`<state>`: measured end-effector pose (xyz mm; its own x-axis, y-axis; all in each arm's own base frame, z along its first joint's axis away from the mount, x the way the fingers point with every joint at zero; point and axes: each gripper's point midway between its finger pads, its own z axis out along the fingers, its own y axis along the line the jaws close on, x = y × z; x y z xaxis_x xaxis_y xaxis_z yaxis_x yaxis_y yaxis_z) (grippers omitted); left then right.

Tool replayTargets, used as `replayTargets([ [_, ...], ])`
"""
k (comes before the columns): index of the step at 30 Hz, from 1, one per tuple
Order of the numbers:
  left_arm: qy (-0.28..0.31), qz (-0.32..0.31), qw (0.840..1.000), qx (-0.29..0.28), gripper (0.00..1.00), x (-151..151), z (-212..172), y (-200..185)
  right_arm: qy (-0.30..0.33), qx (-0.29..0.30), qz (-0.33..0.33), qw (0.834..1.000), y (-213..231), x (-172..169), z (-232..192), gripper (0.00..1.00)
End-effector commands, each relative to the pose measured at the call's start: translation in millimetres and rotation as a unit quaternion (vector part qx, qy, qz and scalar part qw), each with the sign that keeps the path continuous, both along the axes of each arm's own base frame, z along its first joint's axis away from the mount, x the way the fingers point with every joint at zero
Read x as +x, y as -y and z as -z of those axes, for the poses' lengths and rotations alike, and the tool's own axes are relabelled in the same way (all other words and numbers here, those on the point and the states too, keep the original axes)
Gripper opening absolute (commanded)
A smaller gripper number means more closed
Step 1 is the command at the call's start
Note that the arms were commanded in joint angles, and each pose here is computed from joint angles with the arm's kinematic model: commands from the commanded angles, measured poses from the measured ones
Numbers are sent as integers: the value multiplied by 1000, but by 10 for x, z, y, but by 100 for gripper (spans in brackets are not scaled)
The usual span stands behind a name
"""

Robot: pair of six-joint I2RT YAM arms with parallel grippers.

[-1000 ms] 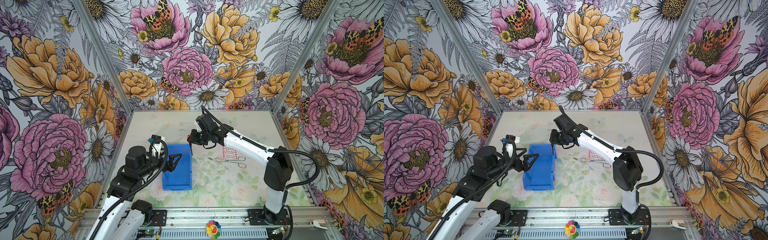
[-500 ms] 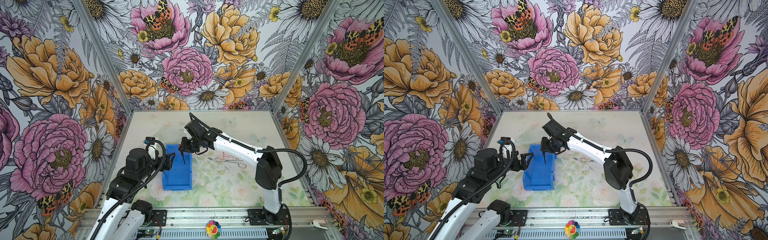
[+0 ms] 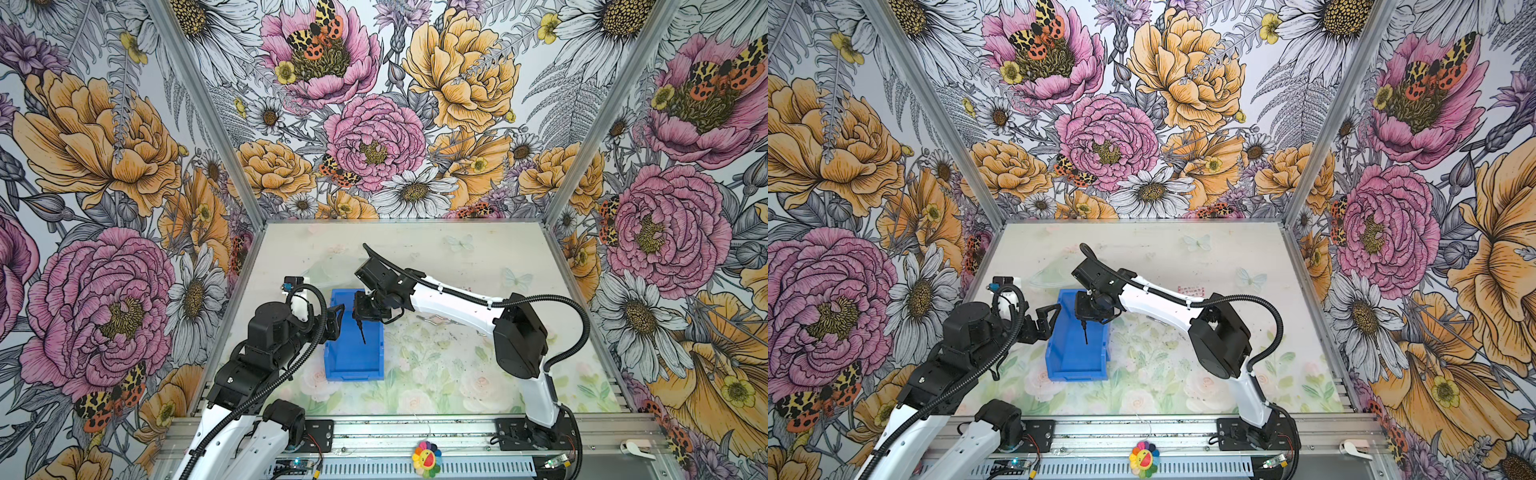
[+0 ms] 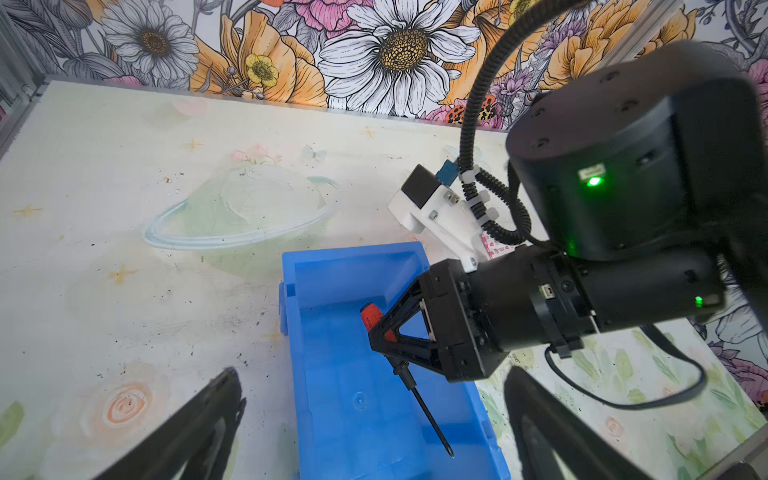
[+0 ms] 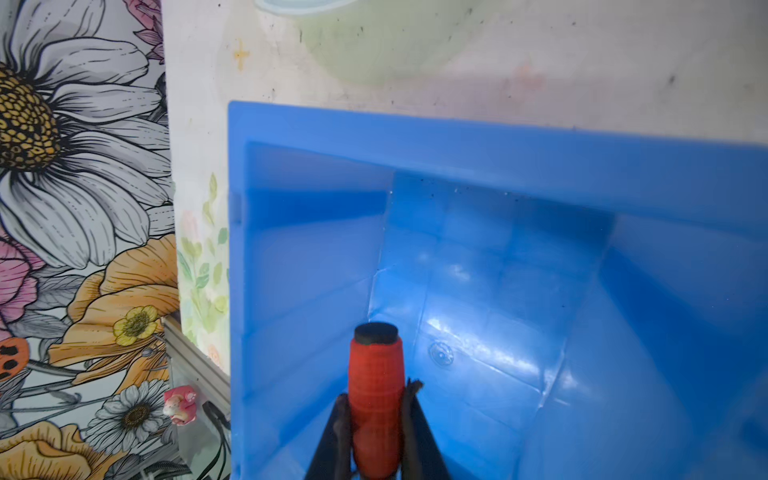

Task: Put the screwdriver in the bin
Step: 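Lower the screwdriver into the blue bin and open the right gripper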

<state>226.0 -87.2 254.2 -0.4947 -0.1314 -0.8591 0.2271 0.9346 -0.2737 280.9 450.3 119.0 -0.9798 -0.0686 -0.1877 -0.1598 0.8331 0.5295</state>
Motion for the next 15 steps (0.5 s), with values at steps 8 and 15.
replayTargets([
  [8,18,-43,999,6,99,-59,-12,-136,22,-30,22,999,12,164,180,2],
  [15,24,-52,998,11,99,-80,-32,-165,14,-34,12,999,-33,163,303,8],
])
